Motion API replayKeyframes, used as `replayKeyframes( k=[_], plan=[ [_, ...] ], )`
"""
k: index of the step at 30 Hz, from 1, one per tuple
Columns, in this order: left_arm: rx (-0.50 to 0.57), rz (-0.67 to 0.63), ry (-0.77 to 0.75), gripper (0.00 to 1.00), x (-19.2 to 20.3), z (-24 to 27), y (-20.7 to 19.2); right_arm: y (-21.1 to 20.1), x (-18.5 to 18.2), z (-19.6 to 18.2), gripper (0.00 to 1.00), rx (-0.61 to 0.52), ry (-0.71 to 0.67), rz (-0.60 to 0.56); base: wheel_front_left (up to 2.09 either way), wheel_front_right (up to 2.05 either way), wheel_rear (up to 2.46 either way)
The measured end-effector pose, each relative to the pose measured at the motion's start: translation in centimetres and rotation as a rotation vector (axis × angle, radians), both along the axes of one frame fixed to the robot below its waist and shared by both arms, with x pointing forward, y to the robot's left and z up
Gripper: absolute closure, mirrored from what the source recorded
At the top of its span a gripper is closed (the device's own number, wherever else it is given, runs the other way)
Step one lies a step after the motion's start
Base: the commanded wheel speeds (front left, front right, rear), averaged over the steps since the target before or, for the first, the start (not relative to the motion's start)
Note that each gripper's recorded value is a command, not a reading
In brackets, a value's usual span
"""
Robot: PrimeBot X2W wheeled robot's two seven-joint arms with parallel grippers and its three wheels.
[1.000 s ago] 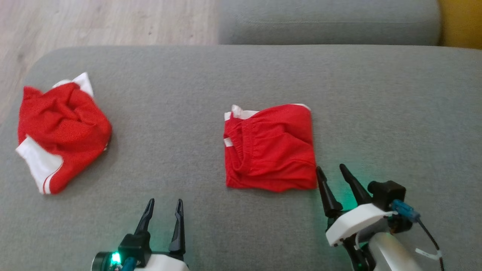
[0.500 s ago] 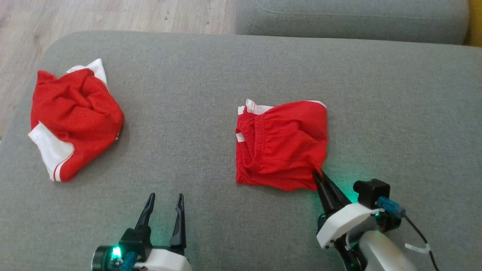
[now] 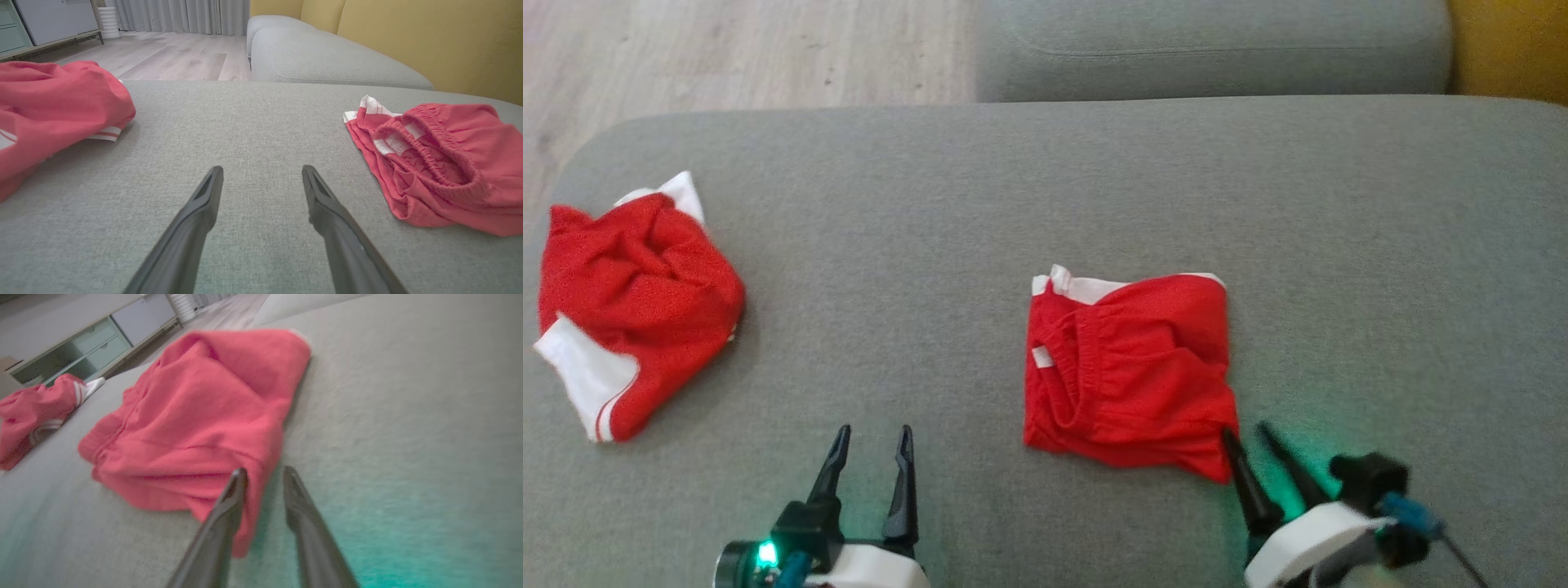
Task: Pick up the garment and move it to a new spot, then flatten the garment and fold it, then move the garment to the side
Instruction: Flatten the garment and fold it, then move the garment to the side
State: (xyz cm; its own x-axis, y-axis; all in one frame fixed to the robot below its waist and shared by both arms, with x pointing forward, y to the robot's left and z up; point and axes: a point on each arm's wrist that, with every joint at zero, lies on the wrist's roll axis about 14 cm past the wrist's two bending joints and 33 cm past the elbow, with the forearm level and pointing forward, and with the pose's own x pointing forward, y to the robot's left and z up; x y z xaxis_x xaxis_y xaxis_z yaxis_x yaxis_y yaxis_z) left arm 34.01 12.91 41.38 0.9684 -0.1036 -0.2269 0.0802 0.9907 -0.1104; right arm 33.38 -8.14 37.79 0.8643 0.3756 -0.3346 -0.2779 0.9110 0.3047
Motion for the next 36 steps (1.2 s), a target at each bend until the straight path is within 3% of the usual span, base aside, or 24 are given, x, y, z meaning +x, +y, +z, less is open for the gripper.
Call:
replayKeyframes(
  k=[8,14,21,31,36],
  plan=[
    [0.017,-0.001,-0.024,0.00,1.1,0.6,0.2,-6.3,4.2,7.4,0.00,-0.066,-0.277,-0.184,0.00,0.00,0.00],
    [0.075,-0.027,-0.063,0.00,1.6,1.5,0.2,-8.1,5.0,9.1,0.00,-0.160,-0.348,-0.218,0.00,0.00,0.00],
    [0.095,-0.030,-0.065,0.00,1.4,1.5,0.4,-7.3,4.8,7.5,0.00,-0.181,-0.302,-0.195,0.00,0.00,0.00],
    [0.071,-0.028,-0.013,0.00,1.0,0.0,0.3,-1.0,6.7,3.7,0.00,-0.167,-0.185,0.005,0.00,0.00,0.00],
    [0.069,-0.006,-0.002,0.00,1.0,-0.3,0.9,0.1,7.3,1.0,0.00,-0.202,-0.096,0.059,0.00,0.00,0.00]
  ],
)
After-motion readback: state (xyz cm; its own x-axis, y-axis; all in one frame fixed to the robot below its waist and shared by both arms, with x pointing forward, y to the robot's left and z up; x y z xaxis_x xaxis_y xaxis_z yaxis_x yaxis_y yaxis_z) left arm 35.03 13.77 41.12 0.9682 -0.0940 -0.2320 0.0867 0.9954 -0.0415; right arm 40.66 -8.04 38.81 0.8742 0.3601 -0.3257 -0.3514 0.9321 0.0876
